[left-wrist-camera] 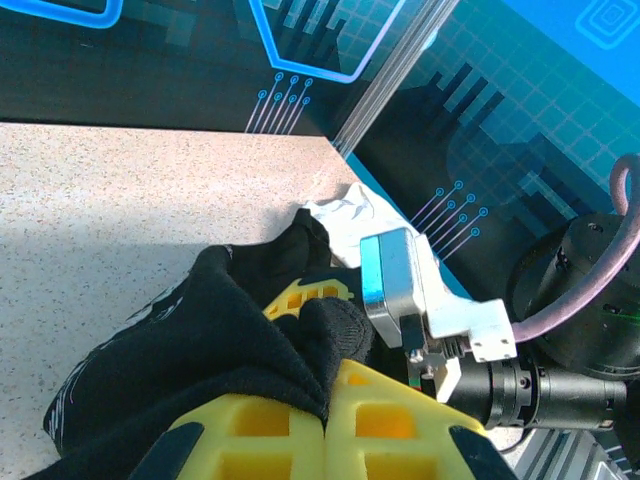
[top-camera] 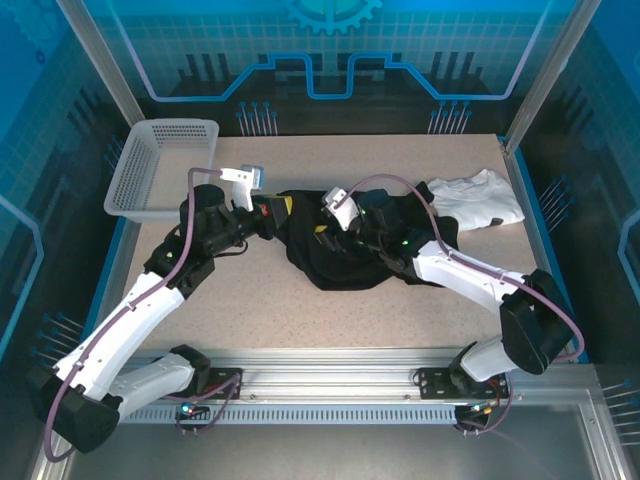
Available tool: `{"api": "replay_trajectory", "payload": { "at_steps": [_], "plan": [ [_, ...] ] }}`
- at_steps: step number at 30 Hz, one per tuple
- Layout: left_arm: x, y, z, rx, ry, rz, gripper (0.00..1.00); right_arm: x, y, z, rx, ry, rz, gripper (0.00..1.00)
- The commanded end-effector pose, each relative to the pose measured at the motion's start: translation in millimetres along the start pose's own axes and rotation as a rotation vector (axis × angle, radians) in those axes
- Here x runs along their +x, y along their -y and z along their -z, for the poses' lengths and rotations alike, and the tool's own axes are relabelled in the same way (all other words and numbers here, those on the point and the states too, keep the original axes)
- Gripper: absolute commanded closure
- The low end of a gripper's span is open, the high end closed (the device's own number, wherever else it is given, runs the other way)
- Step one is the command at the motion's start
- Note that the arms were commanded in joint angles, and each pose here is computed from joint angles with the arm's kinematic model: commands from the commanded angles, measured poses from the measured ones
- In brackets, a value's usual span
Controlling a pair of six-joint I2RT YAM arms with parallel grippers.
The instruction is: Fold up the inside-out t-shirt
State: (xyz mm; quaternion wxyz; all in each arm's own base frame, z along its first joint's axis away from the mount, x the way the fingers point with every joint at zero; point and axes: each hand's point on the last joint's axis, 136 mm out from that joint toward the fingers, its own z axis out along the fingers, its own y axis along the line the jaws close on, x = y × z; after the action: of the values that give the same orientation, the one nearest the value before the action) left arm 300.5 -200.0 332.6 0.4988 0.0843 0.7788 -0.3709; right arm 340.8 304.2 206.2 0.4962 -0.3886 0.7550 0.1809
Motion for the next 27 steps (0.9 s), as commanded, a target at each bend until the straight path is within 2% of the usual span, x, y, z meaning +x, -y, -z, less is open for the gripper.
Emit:
{"api": "replay_trajectory", "payload": {
  "at_steps": [1,3,7,10,13,17,21,25,27],
  "plan": [
    [-8.0,8.4,3.8,0.032,0.038,-0.049,1.00,-28.3,5.3,-1.6,0.029,0.070,0.034,0.45],
    [-7.1,7.1,3.4,0.027,0.037,-0.049,1.00,-27.3,8.5,-1.8,0.039,0.066,0.035,0.49],
    [-5.3,4.7,2.9,0.018,0.035,-0.048,1.00,-28.7,15.3,-3.5,0.039,0.072,0.013,0.63],
    [-4.1,-4.4,3.0,-0.029,0.039,-0.042,1.00,-39.4,9.3,-3.6,-0.017,0.089,0.001,0.85],
    [-0.8,-38.5,6.8,-0.212,0.053,-0.015,1.00,-49.0,8.8,12.3,-0.062,0.101,-0.027,0.99],
    [10.5,-90.2,10.2,-0.465,0.050,-0.011,1.00,-48.6,-0.8,39.0,-0.227,0.073,-0.157,1.00],
    [23.7,-118.5,-6.4,-0.568,0.000,-0.036,0.94,-37.3,-22.2,35.1,-0.364,-0.007,-0.332,1.00],
    [34.7,-140.8,-10.3,-0.669,-0.047,-0.059,0.88,-29.8,-23.6,22.9,-0.405,-0.059,-0.514,1.00],
    [41.8,-142.4,-3.7,-0.676,-0.056,-0.056,0.79,-30.9,-20.8,18.5,-0.418,-0.048,-0.585,1.00]
  ]
}}
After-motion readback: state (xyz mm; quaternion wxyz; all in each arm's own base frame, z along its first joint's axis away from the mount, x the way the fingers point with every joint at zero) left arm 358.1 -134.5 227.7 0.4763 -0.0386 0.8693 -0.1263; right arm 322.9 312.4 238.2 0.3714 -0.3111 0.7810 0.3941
